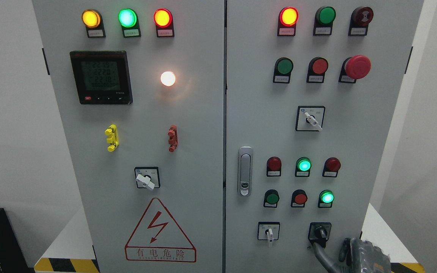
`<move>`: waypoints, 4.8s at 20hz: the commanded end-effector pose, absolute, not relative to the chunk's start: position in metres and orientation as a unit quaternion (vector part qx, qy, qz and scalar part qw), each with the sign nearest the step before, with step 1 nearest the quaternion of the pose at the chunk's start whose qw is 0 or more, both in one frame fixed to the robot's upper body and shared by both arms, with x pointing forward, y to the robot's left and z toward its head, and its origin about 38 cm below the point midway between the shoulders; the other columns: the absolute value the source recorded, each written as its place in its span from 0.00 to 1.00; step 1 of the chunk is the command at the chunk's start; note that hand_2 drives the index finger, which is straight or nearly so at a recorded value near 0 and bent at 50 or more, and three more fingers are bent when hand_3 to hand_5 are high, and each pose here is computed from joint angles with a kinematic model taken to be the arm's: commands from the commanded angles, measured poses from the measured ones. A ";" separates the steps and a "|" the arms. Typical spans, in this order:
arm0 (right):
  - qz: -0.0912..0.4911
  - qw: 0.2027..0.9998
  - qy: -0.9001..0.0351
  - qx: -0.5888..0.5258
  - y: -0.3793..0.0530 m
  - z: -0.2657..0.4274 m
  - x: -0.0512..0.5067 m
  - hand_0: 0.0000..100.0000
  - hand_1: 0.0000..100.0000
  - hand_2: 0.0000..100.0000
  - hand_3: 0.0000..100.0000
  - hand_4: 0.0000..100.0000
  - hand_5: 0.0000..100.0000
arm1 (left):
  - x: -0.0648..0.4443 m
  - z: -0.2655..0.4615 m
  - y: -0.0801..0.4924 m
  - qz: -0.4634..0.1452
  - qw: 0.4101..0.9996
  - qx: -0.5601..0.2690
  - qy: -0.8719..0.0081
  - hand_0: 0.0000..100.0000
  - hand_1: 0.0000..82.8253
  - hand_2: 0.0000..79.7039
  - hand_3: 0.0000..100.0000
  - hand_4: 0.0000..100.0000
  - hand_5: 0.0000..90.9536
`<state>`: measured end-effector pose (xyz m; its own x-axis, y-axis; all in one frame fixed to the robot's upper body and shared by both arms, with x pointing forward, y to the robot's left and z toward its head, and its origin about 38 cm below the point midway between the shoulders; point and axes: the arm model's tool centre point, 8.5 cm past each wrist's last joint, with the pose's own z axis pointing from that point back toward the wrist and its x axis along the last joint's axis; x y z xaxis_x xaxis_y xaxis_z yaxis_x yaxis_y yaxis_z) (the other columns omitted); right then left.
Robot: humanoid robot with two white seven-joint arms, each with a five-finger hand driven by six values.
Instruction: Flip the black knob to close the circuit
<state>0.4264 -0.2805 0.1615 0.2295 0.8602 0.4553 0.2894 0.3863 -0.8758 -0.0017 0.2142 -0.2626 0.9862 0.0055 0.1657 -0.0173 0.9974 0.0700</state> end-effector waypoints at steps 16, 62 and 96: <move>0.221 0.611 -0.570 -0.504 -0.293 0.164 0.425 0.00 0.11 0.78 0.94 0.78 0.80 | -0.009 -0.262 0.213 -0.016 0.997 0.033 -0.073 0.12 0.67 0.00 0.00 0.00 0.00; 0.267 0.588 -0.608 -0.463 -0.250 0.154 0.414 0.00 0.11 0.78 0.94 0.78 0.80 | -0.009 -0.262 0.213 -0.016 0.997 0.033 -0.074 0.12 0.67 0.00 0.00 0.00 0.00; -0.013 0.603 -0.797 0.042 -0.220 0.101 0.298 0.00 0.02 0.00 0.00 0.00 0.00 | -0.009 -0.262 0.214 -0.016 0.997 0.033 -0.074 0.12 0.67 0.00 0.00 0.00 0.00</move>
<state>0.3025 -0.2216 0.1021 -0.2689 -0.0134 0.9631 -0.0319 0.9995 0.0050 -0.0017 0.2142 -0.2626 0.9861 0.0055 0.1658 -0.0173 0.9974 0.0699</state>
